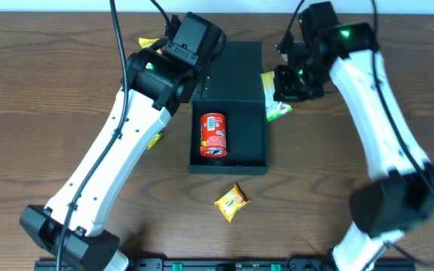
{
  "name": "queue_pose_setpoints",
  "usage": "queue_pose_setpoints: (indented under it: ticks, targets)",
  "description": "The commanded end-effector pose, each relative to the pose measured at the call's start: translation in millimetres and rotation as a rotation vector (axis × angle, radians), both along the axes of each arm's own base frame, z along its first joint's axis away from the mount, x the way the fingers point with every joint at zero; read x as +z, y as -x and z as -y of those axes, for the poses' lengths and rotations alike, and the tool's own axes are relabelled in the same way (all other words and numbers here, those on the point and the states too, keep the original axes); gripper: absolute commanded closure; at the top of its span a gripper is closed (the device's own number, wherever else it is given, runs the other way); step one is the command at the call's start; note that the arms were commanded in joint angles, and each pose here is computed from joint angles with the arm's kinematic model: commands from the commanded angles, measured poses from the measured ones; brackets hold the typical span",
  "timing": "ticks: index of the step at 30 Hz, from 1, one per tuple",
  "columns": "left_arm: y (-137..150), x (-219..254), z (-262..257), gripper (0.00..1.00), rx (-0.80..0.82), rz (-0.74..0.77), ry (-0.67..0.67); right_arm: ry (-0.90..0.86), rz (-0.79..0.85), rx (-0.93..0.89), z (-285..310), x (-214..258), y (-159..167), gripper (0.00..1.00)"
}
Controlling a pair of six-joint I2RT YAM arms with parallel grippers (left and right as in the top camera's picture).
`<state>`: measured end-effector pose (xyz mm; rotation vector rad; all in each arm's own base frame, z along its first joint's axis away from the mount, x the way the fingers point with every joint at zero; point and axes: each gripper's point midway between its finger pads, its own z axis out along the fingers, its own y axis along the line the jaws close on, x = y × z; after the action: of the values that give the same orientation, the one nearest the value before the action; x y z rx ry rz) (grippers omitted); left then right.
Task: Pack container
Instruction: 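Place the snack bar into the box beside the can, release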
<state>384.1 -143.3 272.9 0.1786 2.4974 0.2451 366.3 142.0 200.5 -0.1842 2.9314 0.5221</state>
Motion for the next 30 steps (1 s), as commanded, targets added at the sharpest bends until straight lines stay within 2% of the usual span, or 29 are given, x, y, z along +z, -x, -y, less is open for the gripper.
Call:
queue_pose_setpoints:
  ticks: [1,5,11,18,24,30]
  targets:
    - [-2,5,-6,0.05,0.016,0.023,-0.017,0.028,-0.022,-0.016,-1,-7,28,0.98]
    - [-2,5,-6,0.05,0.015,0.023,-0.017,-0.019,-0.018,-0.057,-19,-34,50,0.98]
    - [-3,6,-6,0.04,0.015,0.028,-0.015,-0.054,0.021,-0.086,-46,-64,55,0.98]
    - [-6,8,-5,0.05,-0.016,0.038,-0.036,-0.012,0.090,-0.074,-60,-94,38,0.99]
    - [-8,13,-14,0.04,0.010,0.063,-0.090,0.027,-0.011,-0.106,-65,-137,37,0.99]
    - [-8,13,-15,0.05,0.002,0.062,-0.101,-0.044,-0.022,-0.075,-91,-153,32,0.99]
